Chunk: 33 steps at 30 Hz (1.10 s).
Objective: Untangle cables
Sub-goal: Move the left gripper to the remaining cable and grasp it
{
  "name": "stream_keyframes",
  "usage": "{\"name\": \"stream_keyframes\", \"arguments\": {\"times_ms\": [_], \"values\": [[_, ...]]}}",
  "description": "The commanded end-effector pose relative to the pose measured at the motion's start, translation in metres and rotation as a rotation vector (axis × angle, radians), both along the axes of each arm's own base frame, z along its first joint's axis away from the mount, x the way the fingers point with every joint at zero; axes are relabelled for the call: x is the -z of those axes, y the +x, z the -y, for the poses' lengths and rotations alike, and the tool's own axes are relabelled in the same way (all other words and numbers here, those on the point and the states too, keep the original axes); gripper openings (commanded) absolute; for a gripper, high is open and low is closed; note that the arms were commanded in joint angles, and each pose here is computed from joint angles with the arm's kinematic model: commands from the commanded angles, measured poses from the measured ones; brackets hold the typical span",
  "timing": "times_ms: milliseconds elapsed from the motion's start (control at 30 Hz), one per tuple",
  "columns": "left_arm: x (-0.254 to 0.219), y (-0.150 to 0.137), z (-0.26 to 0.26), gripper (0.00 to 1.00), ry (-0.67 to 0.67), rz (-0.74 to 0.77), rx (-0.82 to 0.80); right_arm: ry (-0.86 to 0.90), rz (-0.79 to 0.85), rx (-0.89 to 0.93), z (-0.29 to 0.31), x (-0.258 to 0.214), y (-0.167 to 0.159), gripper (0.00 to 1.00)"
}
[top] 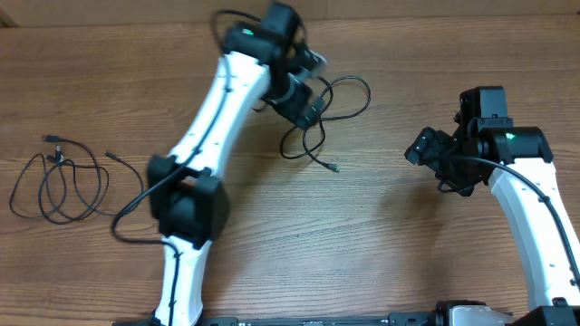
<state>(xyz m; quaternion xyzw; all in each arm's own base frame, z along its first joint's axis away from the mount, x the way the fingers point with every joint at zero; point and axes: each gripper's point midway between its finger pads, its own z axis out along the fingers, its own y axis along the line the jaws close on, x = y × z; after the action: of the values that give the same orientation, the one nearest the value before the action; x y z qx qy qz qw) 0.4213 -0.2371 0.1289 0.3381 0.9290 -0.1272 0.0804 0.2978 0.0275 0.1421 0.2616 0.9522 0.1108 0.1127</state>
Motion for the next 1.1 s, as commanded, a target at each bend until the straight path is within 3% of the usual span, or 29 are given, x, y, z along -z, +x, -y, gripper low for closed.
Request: {"name": "stream_keyframes", "arguments": {"times_ms": [0, 233, 367, 600, 733, 800, 833, 900, 933, 1067], "values": [[0.031, -0.012, 0.014, 1.0, 0.03, -0.062, 0.078, 0.0, 0.023, -0.002, 0.0, -0.006, 0.003, 0.87], [0.074, -0.021, -0.003, 1.0, 0.24, -0.139, -0.042, 0.0, 0.024, -0.002, 0.0, -0.006, 0.003, 0.87], [0.087, -0.026, -0.006, 1.0, 0.262, -0.192, -0.149, 0.0, 0.024, -0.002, 0.0, -0.006, 0.004, 0.87], [0.105, -0.044, 0.004, 0.94, 0.257, -0.265, -0.128, 0.0, 0.025, -0.002, 0.0, -0.006, 0.004, 0.87], [0.106, -0.045, 0.008, 0.75, 0.257, -0.255, -0.117, 0.0, 0.028, -0.002, 0.0, -0.006, 0.004, 0.87], [0.106, -0.042, 0.01, 0.54, 0.248, -0.241, -0.118, 0.0, 0.027, -0.002, 0.0, -0.006, 0.004, 0.87], [0.106, -0.04, 0.011, 0.35, 0.245, -0.235, -0.118, 0.0, 0.027, -0.002, 0.0, -0.006, 0.004, 0.87], [0.102, -0.036, 0.01, 0.11, 0.239, -0.224, -0.124, 0.0, 0.026, -0.002, 0.0, -0.006, 0.004, 0.87], [0.099, -0.034, 0.009, 0.05, 0.234, -0.219, -0.13, 0.0, 0.025, -0.002, 0.0, -0.006, 0.004, 0.87], [0.074, -0.022, 0.003, 0.04, 0.201, -0.172, -0.178, 0.0, 0.023, -0.002, 0.0, -0.006, 0.003, 0.87]]}}
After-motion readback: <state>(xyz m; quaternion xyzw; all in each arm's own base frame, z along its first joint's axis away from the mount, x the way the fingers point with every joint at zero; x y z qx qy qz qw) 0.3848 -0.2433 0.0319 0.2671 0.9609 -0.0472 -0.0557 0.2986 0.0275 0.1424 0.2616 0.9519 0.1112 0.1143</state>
